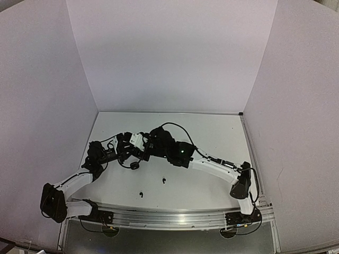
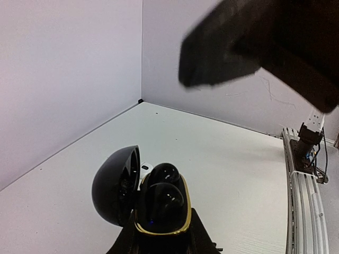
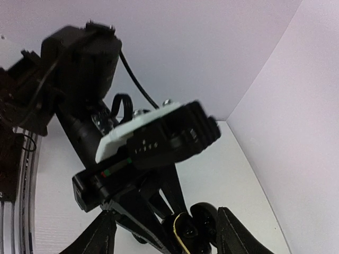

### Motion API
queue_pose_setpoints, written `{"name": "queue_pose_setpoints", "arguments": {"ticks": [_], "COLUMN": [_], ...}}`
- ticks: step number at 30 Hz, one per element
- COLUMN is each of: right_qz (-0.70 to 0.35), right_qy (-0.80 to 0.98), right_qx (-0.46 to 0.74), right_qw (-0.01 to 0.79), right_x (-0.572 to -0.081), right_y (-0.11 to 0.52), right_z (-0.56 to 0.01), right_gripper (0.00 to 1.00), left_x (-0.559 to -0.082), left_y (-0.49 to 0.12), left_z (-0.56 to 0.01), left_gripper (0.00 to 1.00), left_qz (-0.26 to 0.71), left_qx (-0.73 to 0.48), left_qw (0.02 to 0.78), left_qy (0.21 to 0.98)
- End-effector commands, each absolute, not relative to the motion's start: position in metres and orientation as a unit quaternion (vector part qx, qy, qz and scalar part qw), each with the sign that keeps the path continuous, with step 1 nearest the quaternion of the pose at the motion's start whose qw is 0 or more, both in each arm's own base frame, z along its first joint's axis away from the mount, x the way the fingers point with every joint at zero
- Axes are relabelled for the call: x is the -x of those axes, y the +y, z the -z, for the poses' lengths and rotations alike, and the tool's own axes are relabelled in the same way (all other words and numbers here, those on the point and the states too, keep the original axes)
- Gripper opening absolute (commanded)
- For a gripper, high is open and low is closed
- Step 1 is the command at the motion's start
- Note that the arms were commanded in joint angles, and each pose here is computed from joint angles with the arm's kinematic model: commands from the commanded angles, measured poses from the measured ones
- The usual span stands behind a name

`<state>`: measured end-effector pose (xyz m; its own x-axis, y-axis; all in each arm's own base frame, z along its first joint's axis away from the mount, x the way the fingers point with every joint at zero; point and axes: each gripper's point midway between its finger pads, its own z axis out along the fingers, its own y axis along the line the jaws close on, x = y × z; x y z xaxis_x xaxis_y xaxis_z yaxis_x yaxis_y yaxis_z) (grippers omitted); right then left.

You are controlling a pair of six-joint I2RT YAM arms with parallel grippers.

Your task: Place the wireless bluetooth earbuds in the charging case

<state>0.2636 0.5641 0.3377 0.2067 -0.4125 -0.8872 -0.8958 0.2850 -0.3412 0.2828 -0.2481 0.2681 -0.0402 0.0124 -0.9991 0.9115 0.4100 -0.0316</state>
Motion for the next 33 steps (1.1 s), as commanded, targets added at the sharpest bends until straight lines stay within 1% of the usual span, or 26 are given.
{"name": "queue_pose_setpoints", "arguments": {"ticks": [1, 4, 7, 13, 17, 21, 28, 31, 33], "right_qz": [-0.312, -0.334, -0.341, -0.339, -0.343, -0.347, -0.346, -0.334, -0.357], "right_qy": [0.621, 0.684, 0.719, 0.765, 0.771, 0.766, 0.751, 0.763, 0.771], "right_qx": [0.439, 0.345, 0.315, 0.32, 0.344, 0.369, 0.405, 0.379, 0.35], "right_qw": [0.569, 0.549, 0.518, 0.444, 0.412, 0.395, 0.39, 0.403, 0.395], "right_x": [-0.281, -0.323, -0.337, -0.339, -0.328, -0.313, -0.291, -0.304, -0.315], "right_y": [0.534, 0.515, 0.519, 0.535, 0.537, 0.535, 0.526, 0.505, 0.488], "right_z": [-0.42, -0.411, -0.384, -0.328, -0.311, -0.308, -0.315, -0.326, -0.338], "right_gripper": [0.59, 0.56, 0.54, 0.51, 0.49, 0.49, 0.49, 0.53, 0.55], "left_x": [-0.273, -0.265, -0.261, -0.265, -0.271, -0.279, -0.293, -0.29, -0.282], "left_y": [-0.251, -0.253, -0.253, -0.254, -0.254, -0.253, -0.251, -0.252, -0.254], "left_z": [-0.289, -0.281, -0.274, -0.276, -0.279, -0.28, -0.284, -0.288, -0.29], "left_gripper": [0.0, 0.0, 0.0, 0.0, 0.0, 0.0, 0.0, 0.0, 0.0], "left_qz": [0.368, 0.336, 0.292, 0.254, 0.245, 0.241, 0.254, 0.29, 0.343], "left_qx": [-0.429, -0.481, -0.531, -0.562, -0.558, -0.544, -0.504, -0.489, -0.48], "left_qw": [0.609, 0.613, 0.62, 0.63, 0.636, 0.638, 0.634, 0.622, 0.595], "left_qy": [0.557, 0.528, 0.498, 0.472, 0.474, 0.489, 0.528, 0.539, 0.546]}}
